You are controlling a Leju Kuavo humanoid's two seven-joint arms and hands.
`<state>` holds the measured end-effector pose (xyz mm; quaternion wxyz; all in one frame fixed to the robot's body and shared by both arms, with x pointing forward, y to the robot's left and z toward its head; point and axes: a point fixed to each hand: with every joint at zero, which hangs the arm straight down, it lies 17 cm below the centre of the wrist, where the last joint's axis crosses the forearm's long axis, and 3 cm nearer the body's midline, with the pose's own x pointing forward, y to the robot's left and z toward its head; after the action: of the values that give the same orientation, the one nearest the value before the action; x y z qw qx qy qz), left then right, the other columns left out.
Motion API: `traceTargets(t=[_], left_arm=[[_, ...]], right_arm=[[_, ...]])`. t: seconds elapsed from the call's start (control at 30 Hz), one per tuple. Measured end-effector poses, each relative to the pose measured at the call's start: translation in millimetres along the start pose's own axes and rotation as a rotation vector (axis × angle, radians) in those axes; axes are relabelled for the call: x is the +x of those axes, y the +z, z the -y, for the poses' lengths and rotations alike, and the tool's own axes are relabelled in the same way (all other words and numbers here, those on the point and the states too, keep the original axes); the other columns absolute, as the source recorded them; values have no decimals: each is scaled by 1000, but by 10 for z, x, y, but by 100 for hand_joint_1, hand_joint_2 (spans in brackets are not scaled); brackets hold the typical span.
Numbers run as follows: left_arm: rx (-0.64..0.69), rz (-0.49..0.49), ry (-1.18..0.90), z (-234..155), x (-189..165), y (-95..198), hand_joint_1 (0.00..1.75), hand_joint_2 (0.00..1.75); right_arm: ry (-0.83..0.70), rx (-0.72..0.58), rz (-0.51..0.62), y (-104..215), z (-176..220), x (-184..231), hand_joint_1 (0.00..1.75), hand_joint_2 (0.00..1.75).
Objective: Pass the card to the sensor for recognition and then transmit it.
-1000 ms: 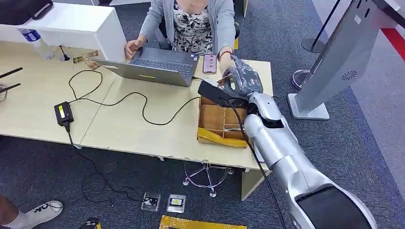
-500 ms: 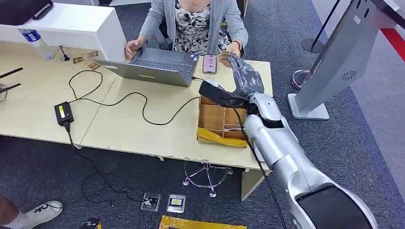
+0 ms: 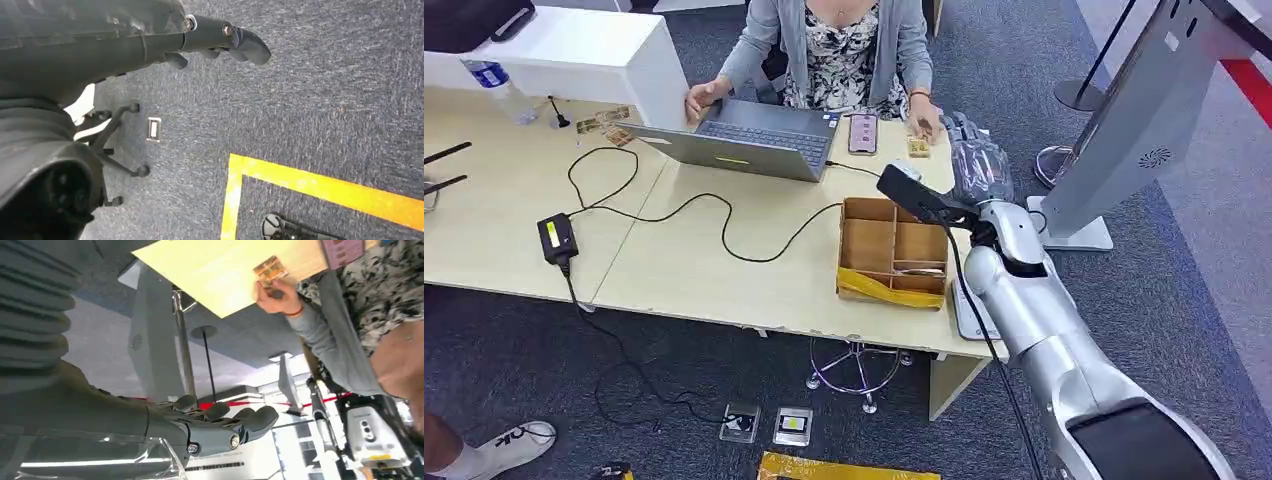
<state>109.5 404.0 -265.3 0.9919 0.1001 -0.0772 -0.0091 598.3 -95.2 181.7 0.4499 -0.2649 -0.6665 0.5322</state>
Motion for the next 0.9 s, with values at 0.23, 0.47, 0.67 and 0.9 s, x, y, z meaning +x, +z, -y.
traceTargets(t=[0.23, 0.47, 0.67, 0.9], left_arm=[[-1, 20, 8, 3, 36, 1, 0, 0], [-5, 15, 20, 22, 24, 1, 0, 0], [-5, 12, 27, 22, 22, 1, 0, 0], [-3, 12, 26, 12, 22, 1, 0, 0]], right_arm=[[-20, 21, -38, 150, -120, -146, 0, 175], [-30, 27, -67, 583, -85, -232, 0, 175], [-26, 7, -33, 807, 32, -77, 0, 175], [-37, -4, 3, 1080, 39, 119, 0, 175]])
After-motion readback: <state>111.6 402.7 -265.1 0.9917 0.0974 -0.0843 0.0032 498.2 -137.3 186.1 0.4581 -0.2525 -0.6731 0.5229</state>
